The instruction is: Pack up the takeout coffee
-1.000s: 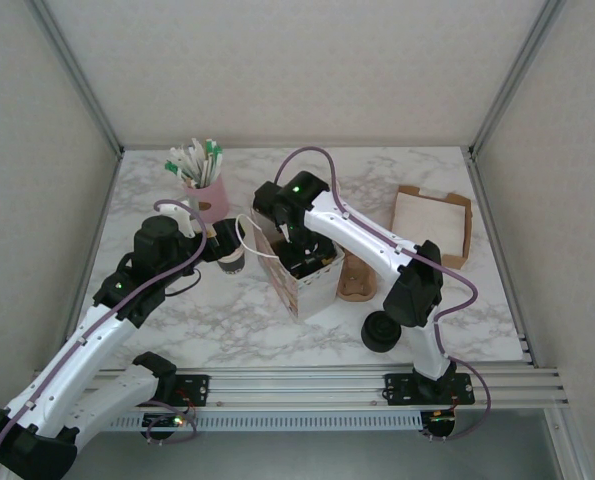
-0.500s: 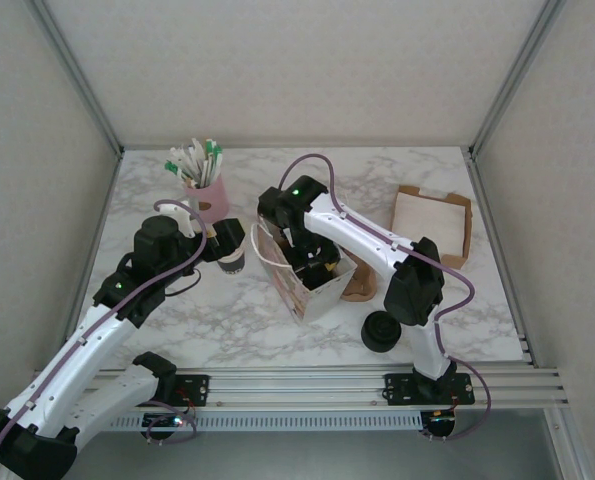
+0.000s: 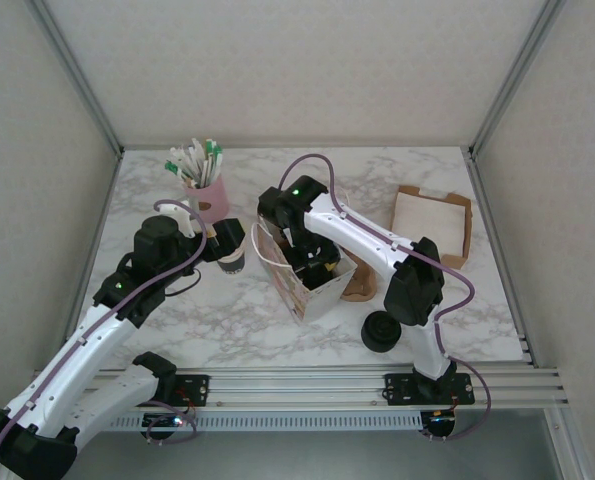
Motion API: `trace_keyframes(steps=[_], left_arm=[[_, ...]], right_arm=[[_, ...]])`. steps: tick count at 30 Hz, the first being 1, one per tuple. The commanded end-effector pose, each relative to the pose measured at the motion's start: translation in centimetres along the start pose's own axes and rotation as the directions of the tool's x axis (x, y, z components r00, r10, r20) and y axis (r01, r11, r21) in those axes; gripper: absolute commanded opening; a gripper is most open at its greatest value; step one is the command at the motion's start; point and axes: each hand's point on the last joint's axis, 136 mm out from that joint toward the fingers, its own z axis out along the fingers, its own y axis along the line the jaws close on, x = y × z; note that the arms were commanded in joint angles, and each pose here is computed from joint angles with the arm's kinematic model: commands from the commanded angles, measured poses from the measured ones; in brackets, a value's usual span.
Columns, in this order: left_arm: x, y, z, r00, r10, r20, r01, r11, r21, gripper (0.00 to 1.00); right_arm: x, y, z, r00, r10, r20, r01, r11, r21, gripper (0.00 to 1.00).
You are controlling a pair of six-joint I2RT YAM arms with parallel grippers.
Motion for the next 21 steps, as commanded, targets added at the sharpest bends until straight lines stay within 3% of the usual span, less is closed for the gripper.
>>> trace_keyframes(steps=[1, 21], left_arm=[[0.17, -0.21, -0.29, 1.0, 0.005, -0.002, -0.005, 1.0, 0.008, 1.0], [0.02, -0.2, -0.46, 1.0, 0.007, 0.004, -0.007, 1.0, 0.004, 1.0]], right_arm=[[-0.16, -0.24, 0.02, 1.0, 0.008, 0.007, -0.008, 1.0, -0.001, 0.64], [-0.32, -0.03, 0.39, 1.0, 0.008, 0.006, -0.008, 1.0, -0.009, 0.64]])
